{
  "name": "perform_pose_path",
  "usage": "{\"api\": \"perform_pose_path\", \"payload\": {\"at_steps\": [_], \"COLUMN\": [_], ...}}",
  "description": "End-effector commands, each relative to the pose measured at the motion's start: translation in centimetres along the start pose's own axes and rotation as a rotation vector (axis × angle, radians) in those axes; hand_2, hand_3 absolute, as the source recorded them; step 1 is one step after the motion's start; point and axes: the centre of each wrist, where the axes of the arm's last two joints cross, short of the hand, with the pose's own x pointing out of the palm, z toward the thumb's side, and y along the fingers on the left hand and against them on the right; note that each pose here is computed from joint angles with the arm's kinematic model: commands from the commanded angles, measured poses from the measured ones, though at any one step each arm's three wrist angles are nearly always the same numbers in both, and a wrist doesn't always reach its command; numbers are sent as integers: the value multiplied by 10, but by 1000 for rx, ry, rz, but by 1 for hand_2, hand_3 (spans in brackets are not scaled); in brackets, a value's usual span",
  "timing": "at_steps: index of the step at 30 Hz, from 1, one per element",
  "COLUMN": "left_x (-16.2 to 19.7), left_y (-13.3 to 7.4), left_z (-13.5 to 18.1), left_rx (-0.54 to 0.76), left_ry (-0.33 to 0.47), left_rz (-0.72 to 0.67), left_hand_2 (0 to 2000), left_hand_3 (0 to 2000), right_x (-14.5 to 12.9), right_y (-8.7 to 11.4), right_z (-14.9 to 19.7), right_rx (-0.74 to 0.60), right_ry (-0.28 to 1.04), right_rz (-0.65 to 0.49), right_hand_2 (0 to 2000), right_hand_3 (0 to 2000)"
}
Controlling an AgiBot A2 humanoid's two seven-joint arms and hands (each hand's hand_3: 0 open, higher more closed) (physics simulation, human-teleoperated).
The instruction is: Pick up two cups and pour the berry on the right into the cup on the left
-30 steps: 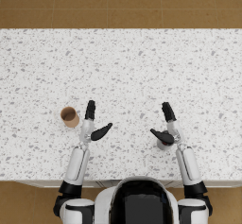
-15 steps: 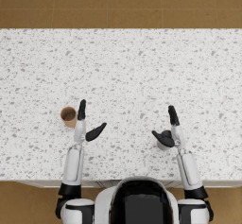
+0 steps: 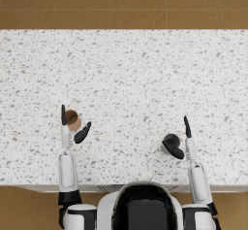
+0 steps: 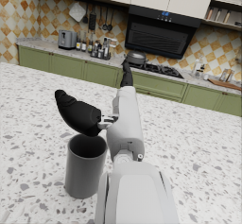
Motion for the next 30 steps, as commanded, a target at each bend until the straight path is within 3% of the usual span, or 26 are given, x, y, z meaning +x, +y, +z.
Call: {"api": "perform_pose_path", "payload": {"at_steps": [1,15,19,30], "left_x": [-6,-14,-19,-20], "left_y": [-3,-12,-6,0], "left_z": [-12,-60,-68,-101], "left_rx": [-45,-229,-256,-379], "left_ry": [1,-23,-34,-66], "left_rz": [25,79,107,142], "left_hand_2": [0,0,0,0], "left_hand_3": [0,0,0,0], "right_x": [1,10,12,19], "right_y": [15,28,36,31], "right_z": [-3,-57,-79,-89], "right_rx": [40,255,343,365], "right_ry": [5,-35,-44,-75], "right_rz": [11,20,17,9], "right_hand_2": [0,0,0,0], "right_hand_3": [0,0,0,0]}}
